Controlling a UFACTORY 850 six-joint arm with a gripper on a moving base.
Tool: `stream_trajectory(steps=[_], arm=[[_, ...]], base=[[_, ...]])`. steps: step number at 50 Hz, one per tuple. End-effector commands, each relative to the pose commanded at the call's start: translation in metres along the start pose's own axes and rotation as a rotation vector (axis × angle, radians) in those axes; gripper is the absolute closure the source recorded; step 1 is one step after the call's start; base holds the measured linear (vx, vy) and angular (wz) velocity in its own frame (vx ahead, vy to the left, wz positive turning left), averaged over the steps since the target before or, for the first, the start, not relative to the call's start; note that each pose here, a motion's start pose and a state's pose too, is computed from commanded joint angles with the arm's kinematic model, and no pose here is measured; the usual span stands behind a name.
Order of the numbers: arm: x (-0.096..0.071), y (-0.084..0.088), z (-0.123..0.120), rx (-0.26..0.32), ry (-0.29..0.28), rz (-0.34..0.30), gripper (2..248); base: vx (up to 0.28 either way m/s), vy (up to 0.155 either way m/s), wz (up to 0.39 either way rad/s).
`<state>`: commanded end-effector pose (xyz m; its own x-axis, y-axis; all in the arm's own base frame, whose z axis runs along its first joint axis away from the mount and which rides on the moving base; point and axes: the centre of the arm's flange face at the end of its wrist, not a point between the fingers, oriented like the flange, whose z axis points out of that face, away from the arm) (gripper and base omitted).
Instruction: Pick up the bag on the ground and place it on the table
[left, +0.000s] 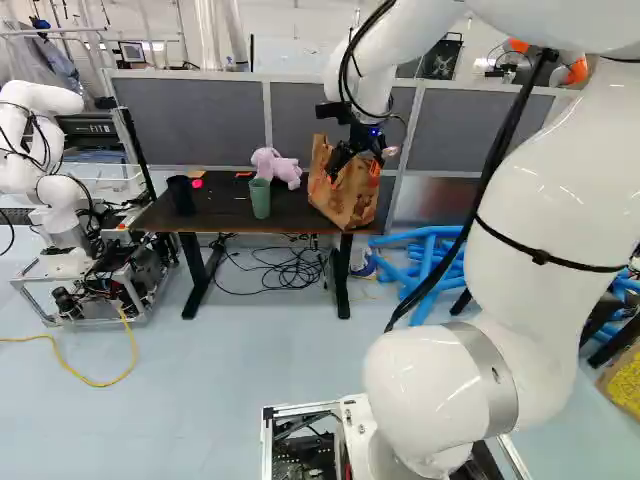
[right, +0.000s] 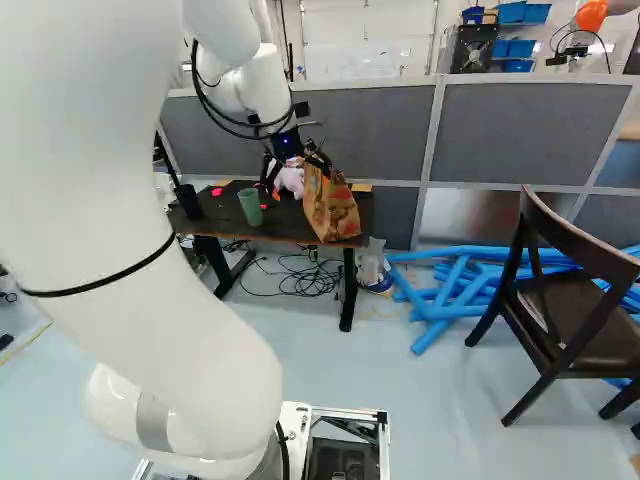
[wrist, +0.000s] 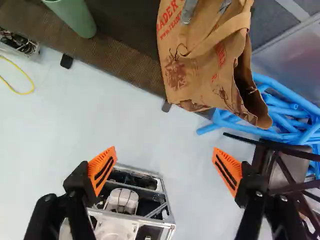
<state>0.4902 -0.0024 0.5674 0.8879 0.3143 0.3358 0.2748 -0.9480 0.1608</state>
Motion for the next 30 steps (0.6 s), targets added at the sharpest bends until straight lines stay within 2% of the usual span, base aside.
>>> stream_trajectory(steps=[30], arm=[[-0.055, -0.023, 0.044, -0.028, 0.231, 0.082, 3]], base=[[0.000, 0.000, 0.000]])
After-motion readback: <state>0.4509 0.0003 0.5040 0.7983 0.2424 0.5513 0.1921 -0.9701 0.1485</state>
